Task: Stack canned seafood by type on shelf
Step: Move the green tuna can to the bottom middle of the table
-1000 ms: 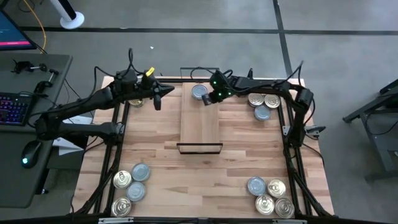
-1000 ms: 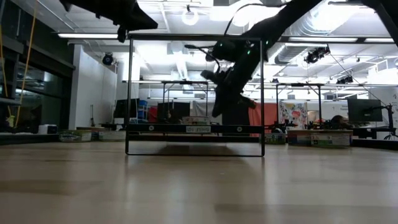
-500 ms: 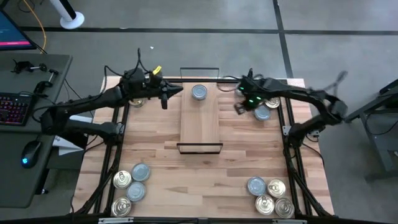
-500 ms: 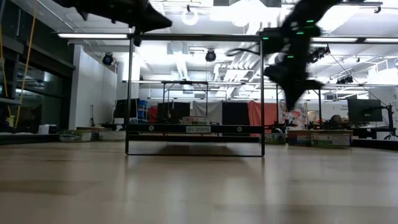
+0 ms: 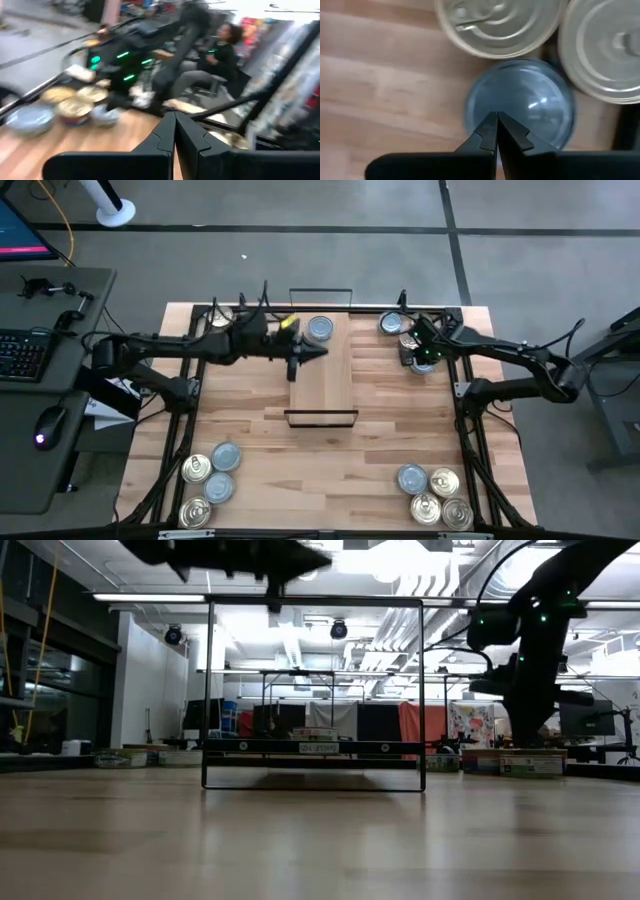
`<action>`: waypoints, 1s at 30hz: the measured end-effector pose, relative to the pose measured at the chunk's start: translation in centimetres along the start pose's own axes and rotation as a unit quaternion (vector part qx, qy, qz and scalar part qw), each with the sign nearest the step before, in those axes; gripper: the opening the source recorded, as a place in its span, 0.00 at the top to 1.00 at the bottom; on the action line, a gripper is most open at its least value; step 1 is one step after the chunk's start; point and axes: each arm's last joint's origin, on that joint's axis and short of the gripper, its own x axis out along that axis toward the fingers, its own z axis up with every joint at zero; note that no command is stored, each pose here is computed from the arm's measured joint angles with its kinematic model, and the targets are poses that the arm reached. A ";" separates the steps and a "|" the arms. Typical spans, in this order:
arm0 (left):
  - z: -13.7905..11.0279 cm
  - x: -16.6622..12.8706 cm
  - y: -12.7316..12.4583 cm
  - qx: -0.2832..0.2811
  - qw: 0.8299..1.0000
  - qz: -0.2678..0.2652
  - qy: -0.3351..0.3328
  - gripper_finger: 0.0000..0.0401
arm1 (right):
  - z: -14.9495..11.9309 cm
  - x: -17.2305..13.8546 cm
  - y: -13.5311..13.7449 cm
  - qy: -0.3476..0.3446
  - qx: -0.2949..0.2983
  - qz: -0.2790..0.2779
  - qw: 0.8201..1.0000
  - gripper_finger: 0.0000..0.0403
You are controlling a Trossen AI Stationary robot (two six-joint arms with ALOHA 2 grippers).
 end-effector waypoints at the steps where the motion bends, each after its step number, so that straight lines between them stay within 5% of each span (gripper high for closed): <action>1: 0.1 0.0 -0.8 0.003 1.000 -0.011 0.003 1.00 | 0.0 0.1 -0.1 -0.005 0.000 -0.006 1.000 1.00; 14: 0.5 -5.9 -10.1 -0.080 0.986 -0.077 0.125 1.00 | -1.9 1.5 -0.3 0.008 -0.023 -0.013 1.000 1.00; 30: -2.9 -12.0 -20.0 -0.025 0.967 -0.160 0.194 1.00 | -12.0 -0.5 5.4 0.085 -0.003 0.105 0.991 1.00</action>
